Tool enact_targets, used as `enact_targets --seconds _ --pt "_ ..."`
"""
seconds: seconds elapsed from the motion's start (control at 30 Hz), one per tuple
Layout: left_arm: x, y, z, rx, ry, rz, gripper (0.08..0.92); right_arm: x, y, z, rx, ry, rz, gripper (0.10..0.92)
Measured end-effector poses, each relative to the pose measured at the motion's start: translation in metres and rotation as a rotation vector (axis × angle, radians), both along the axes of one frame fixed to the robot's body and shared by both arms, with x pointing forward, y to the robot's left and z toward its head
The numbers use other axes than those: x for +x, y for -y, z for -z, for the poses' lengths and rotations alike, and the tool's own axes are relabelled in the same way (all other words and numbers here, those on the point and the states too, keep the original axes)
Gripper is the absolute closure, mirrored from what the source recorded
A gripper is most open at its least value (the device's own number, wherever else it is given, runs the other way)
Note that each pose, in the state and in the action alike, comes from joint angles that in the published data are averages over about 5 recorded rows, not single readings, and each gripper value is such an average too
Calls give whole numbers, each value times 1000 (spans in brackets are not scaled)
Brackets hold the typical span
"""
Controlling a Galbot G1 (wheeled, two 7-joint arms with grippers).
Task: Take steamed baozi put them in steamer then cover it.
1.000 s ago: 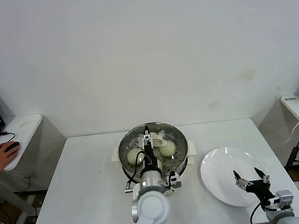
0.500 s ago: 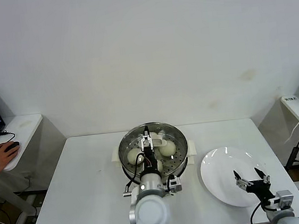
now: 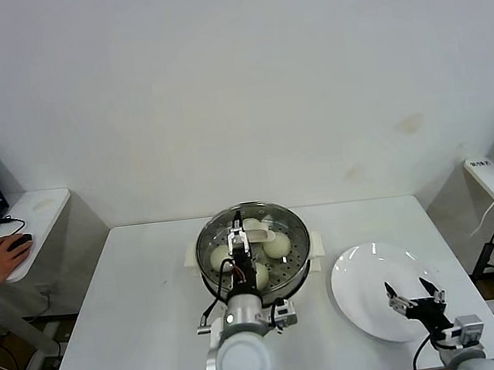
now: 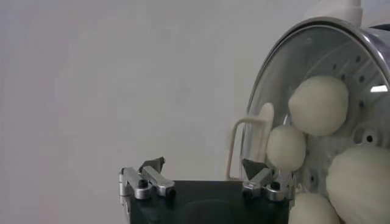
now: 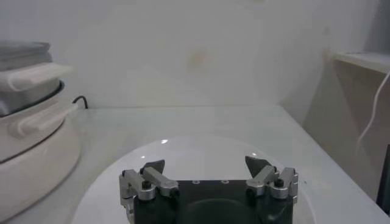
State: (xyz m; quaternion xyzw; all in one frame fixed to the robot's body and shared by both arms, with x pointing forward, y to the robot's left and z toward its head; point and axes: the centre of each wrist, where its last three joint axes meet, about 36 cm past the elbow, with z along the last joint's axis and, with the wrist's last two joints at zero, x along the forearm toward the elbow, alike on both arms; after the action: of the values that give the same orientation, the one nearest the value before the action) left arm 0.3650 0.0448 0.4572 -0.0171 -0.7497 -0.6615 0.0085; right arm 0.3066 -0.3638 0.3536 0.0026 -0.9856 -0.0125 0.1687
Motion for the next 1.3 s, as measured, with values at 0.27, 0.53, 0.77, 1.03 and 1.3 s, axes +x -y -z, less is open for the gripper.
enact_targets --seconds 0.27,0.53,0.77,1.03,1.3 --pt "-15 -23 -8 -22 26 -3 177 -1 -6 -3 1 13 -20 200" --pt "-31 -69 -32 -132 84 -25 177 -4 -14 -9 -16 28 -58 200" --pt "-35 -125 -32 -376 89 -22 177 2 -22 -19 -30 78 -81 200" --pt "-54 -177 6 -699 61 -25 177 0 -31 -21 -21 100 -102 200" --pt "-86 -204 57 -963 -24 -122 177 -3 -49 -24 -24 87 -142 200"
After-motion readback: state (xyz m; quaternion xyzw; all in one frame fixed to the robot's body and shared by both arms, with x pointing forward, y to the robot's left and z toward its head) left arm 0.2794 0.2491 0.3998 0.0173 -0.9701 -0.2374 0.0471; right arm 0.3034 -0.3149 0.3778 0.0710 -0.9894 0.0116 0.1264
